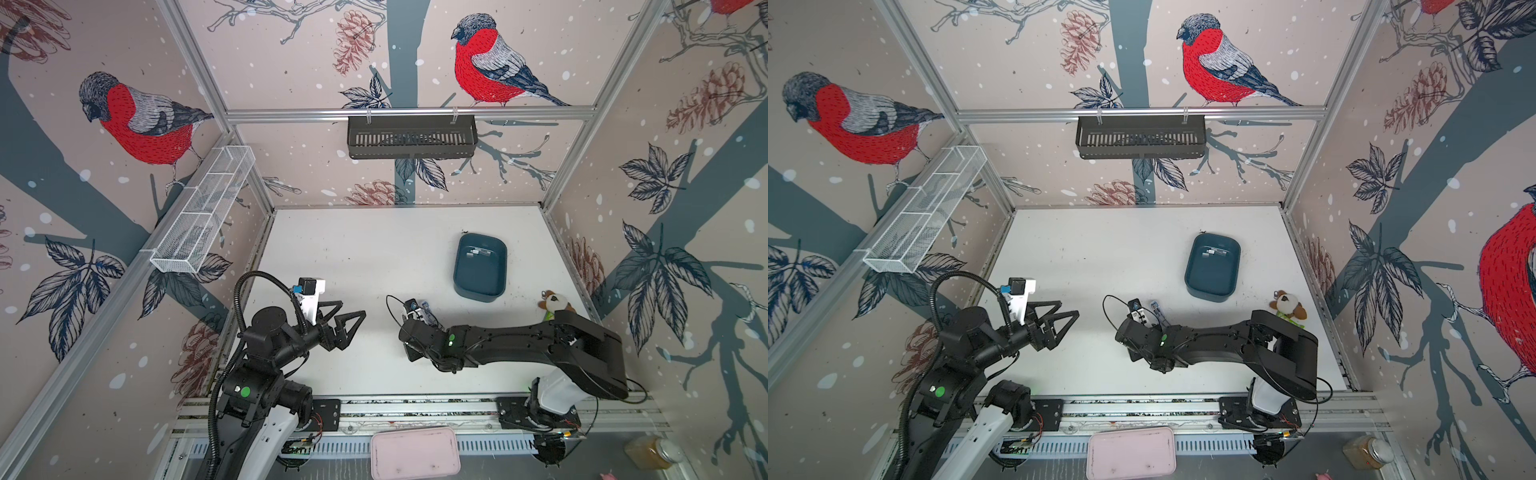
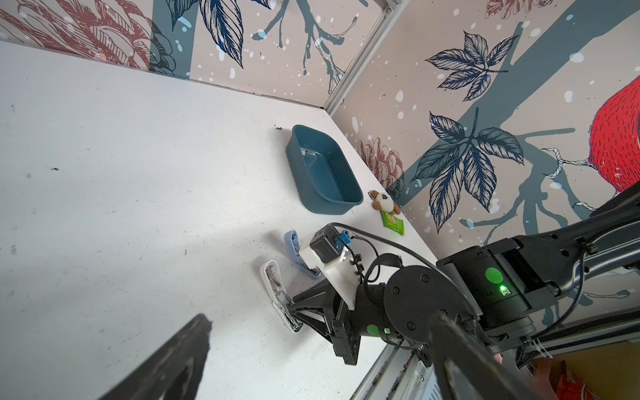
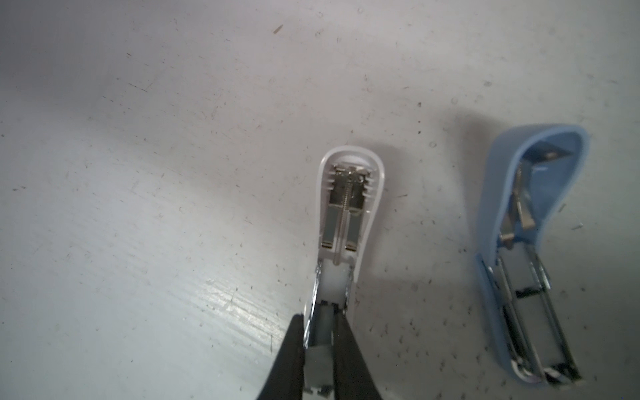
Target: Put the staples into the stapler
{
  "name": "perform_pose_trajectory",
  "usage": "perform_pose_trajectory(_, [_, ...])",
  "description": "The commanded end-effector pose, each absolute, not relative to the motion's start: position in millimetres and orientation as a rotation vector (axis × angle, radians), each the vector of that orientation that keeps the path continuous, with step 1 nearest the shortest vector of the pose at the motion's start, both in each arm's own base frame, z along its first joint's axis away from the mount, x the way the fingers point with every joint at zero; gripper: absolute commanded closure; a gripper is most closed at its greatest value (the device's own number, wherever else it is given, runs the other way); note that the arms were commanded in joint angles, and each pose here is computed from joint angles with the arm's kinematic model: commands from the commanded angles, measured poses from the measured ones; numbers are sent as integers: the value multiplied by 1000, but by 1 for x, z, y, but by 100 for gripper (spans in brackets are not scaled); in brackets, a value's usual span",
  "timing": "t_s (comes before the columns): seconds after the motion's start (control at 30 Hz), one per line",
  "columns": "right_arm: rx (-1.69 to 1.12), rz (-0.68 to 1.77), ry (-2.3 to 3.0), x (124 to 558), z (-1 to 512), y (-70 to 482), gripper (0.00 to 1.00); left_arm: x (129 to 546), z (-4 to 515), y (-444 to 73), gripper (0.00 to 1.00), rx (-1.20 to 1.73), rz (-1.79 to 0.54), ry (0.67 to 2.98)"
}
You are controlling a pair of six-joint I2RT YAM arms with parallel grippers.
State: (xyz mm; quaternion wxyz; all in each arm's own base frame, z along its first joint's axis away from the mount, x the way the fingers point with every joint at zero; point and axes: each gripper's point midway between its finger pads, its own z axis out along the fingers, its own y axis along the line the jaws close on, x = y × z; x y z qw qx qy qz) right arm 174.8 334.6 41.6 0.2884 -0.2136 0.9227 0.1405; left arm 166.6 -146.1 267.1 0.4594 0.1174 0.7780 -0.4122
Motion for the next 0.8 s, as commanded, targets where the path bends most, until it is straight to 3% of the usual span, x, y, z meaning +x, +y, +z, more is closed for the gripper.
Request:
perform_pose_trajectory(0.0, [-553, 339, 2470, 176, 38, 330, 83, 165, 271, -148, 2, 310, -1027, 1899])
perform_pose_trajectory(0.37, [-563, 279, 2475, 178, 34, 324, 82, 165, 271, -148, 2, 313, -1028, 1898])
perform_pose_trajectory(0.77, [-567, 320, 2458, 179, 43, 332, 70, 165, 270, -148, 3, 312, -1028, 1901])
